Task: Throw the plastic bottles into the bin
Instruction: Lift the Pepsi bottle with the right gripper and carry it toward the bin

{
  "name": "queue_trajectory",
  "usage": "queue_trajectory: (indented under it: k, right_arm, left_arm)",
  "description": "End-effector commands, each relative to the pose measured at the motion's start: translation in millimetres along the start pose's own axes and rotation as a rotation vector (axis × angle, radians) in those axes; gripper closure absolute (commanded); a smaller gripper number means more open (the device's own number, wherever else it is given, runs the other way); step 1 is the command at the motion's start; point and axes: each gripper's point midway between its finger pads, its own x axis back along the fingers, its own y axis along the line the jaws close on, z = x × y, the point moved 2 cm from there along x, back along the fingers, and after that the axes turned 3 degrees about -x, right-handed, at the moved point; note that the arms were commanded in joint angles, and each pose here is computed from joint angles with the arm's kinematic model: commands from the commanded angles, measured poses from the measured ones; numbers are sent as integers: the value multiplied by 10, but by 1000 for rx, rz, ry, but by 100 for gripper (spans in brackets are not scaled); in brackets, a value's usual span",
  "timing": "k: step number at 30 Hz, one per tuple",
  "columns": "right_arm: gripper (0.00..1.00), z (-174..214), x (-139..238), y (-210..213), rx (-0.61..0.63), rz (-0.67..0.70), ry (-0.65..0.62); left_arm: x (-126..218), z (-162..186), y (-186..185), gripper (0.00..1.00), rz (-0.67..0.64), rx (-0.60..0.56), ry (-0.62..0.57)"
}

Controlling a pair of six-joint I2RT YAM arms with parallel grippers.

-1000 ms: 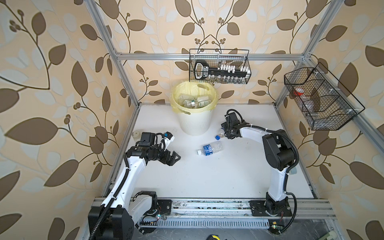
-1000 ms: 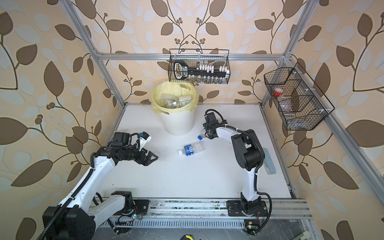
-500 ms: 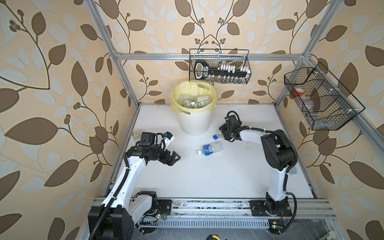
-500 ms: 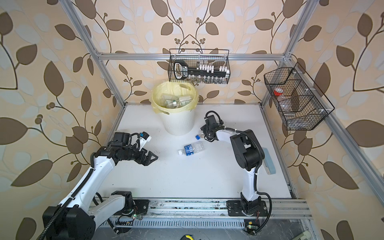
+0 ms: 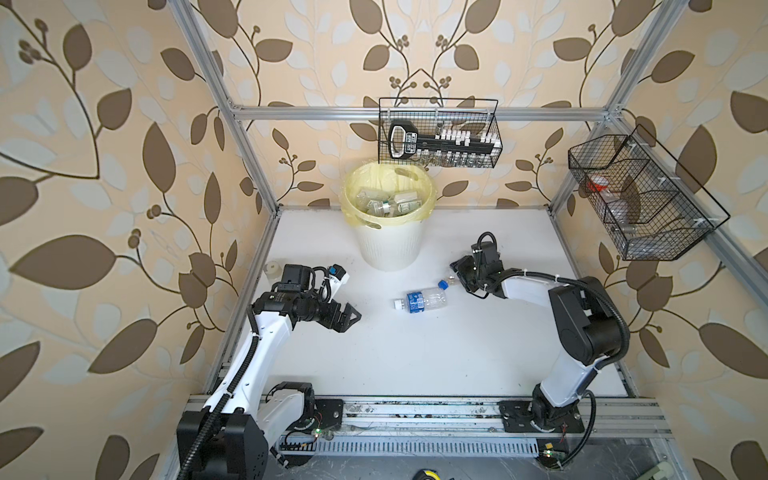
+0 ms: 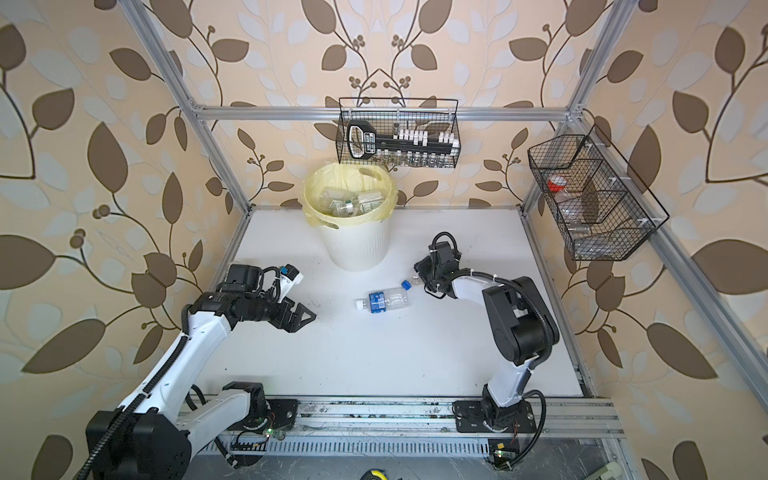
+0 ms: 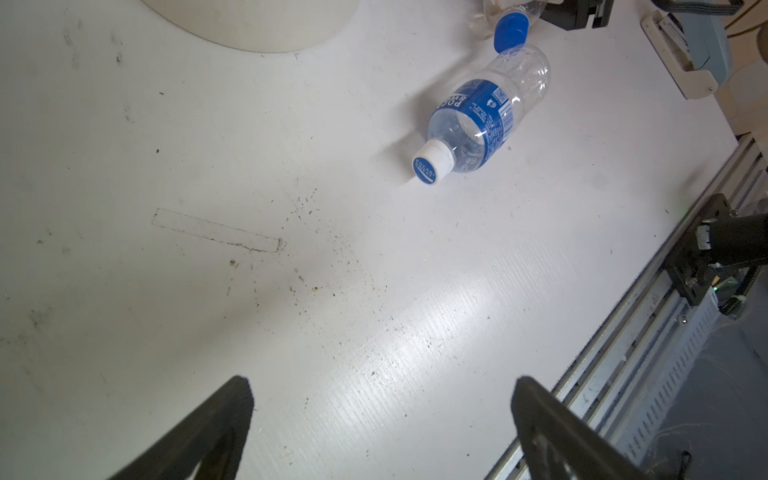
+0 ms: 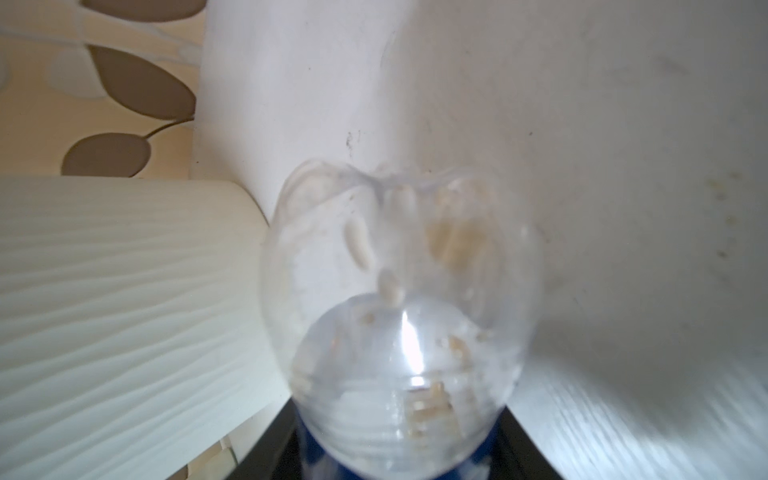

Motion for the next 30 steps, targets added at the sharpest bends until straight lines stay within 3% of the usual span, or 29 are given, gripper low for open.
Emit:
queue_trajectory:
  k: [1, 10, 22, 25, 30]
  right_arm:
    - [48, -97, 222, 59, 24, -43, -22]
    - [47, -200, 853, 76, 118, -85, -120]
    - [47, 11, 1478, -137, 177, -180, -158]
    - [47, 24, 1570, -244, 281, -81, -233]
    - [47, 212, 1473, -403, 304, -16, -135]
  left_arm:
    - [102, -81, -74, 1, 22, -39, -44]
    - [90, -59, -68, 1, 24, -41, -29]
    - [44, -32, -41, 1, 34, -36, 5]
    - [56, -37, -54, 1, 36, -42, -3]
    - [72, -37, -64, 1, 33, -47, -8]
